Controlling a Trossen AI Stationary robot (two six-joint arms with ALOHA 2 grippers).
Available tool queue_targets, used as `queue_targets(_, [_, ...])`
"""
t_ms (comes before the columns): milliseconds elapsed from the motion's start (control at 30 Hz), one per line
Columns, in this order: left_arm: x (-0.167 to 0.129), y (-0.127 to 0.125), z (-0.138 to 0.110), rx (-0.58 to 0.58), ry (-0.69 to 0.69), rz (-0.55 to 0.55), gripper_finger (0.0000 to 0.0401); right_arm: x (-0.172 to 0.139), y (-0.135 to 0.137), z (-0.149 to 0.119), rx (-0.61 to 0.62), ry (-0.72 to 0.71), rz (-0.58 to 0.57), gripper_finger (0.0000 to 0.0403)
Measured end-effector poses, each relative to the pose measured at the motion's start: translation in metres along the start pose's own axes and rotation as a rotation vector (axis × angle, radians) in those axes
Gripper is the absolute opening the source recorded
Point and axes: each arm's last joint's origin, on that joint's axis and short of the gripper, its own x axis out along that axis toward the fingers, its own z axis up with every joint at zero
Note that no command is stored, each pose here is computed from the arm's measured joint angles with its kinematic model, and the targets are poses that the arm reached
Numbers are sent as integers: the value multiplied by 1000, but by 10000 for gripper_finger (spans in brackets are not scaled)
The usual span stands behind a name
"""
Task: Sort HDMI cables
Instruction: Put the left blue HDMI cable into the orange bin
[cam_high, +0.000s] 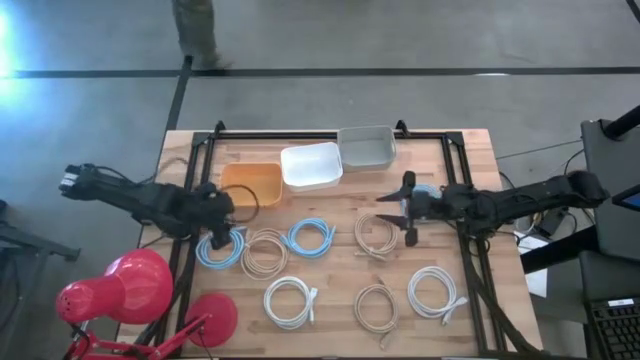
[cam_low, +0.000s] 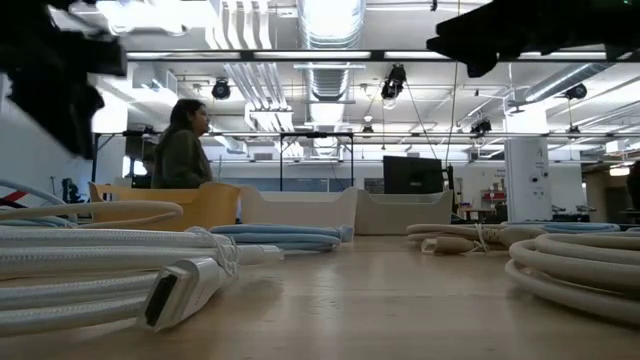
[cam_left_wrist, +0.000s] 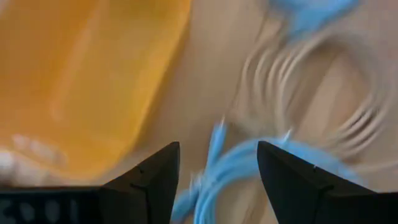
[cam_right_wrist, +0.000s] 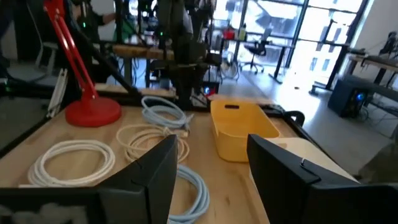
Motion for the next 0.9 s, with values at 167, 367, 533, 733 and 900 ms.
queue_targets(167, [25, -8, -5, 21, 169, 23, 215, 18, 2, 4, -17, 58, 6, 192])
queue_targets(367, [49, -13, -12, 51, 260, 80, 215, 33, 4, 1, -34, 157, 15, 191])
queue_targets(533, [67, -17, -15, 41, 244, 67, 215, 42, 6, 2, -40, 220, 19, 192])
queue_targets(733, [82, -18, -23, 39, 270, 81, 213, 46, 6, 7, -42, 220, 19, 188])
queue_targets(900, [84, -21, -21, 51, 273, 67, 165, 42, 5, 10, -39, 201, 18, 187])
